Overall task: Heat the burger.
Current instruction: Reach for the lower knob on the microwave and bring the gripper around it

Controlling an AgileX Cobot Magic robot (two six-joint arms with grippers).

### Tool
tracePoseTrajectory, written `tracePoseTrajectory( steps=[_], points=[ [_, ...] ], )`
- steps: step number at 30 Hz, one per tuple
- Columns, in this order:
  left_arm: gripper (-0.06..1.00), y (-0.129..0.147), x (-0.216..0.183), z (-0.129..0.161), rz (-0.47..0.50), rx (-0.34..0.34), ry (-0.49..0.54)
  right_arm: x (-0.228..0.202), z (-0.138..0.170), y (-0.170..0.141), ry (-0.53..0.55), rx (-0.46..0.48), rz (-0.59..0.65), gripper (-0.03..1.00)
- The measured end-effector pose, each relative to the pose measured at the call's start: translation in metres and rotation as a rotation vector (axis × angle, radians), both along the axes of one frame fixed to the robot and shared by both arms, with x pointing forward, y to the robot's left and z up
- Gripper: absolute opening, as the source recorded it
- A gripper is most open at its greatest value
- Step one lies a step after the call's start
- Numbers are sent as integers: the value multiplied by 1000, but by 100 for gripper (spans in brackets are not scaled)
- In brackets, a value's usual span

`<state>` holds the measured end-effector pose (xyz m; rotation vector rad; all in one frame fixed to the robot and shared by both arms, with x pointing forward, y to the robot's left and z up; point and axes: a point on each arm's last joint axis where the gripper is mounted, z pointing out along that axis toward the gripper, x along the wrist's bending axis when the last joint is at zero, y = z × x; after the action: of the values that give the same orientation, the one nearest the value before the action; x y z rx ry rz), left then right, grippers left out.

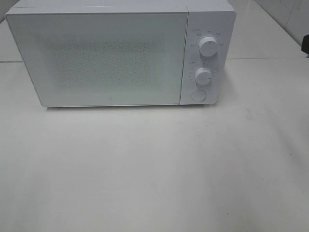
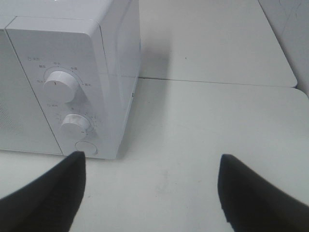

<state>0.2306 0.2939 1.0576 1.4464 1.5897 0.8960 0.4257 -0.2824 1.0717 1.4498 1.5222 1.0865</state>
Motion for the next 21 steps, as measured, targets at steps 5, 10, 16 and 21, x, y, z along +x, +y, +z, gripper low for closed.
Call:
tracePoseTrajectory(
  steps=[5,10,16,21],
  points=[
    [99,0,0,0,0,0,0,18,-9,2,-15,2,5,75],
    [99,0,0,0,0,0,0,36,-17,4,-49,6,11,75],
    [99,0,0,0,0,0,0,54,-28,7,-95,-4,24,75],
    [99,0,0,0,0,0,0,64,-38,8,-128,-41,39,75]
  ],
)
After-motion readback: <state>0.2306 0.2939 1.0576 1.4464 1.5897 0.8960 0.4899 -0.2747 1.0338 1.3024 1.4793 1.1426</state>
